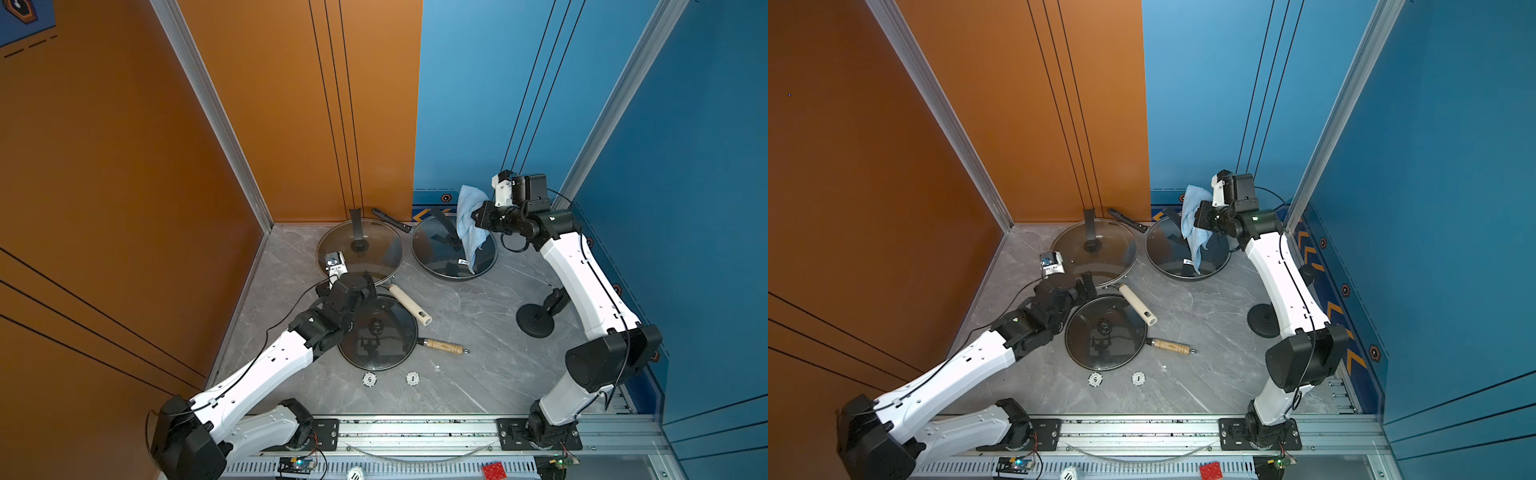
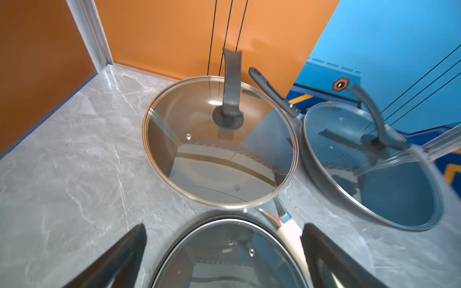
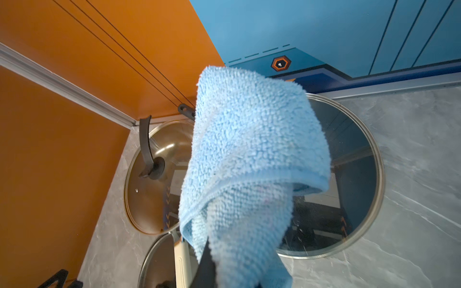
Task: Wipe the pot lid with a cloth
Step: Place the pot lid on the cooking pot, then adjust the cleaning item.
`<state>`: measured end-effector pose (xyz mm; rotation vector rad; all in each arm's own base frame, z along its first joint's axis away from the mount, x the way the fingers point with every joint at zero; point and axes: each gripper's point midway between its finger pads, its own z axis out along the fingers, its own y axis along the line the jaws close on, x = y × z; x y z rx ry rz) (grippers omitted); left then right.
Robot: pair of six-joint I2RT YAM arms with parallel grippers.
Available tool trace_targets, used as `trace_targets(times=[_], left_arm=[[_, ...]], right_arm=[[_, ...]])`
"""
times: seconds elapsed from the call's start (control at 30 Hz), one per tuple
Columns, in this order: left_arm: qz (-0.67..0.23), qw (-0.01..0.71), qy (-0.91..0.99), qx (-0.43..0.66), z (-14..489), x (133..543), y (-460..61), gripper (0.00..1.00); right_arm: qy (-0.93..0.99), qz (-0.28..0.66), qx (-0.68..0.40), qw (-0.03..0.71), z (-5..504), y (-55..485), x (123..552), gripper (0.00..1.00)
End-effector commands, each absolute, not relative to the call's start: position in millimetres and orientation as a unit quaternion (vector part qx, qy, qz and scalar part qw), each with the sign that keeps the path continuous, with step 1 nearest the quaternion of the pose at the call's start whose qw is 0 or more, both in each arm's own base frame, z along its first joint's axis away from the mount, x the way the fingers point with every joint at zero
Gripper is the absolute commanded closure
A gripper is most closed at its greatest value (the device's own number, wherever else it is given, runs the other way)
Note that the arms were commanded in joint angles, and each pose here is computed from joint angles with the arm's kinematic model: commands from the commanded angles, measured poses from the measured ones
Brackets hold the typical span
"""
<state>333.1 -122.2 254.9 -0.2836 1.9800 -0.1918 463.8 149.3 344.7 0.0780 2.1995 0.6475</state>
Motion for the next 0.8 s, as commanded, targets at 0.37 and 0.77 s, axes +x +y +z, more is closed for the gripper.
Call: trace_targets(times=[0.37, 0.77], left_arm=[[-0.261, 0.5, 0.807, 0.172, 340, 361, -259, 0.02], [-0.243, 0.517, 0.804, 0.167, 340, 392, -260, 0.02]], right_arm=[[0.795, 0.531, -0.096, 0.276, 354, 317, 449, 0.95], [0.795, 0.525, -0.098, 0.286, 359, 320, 440, 0.93]])
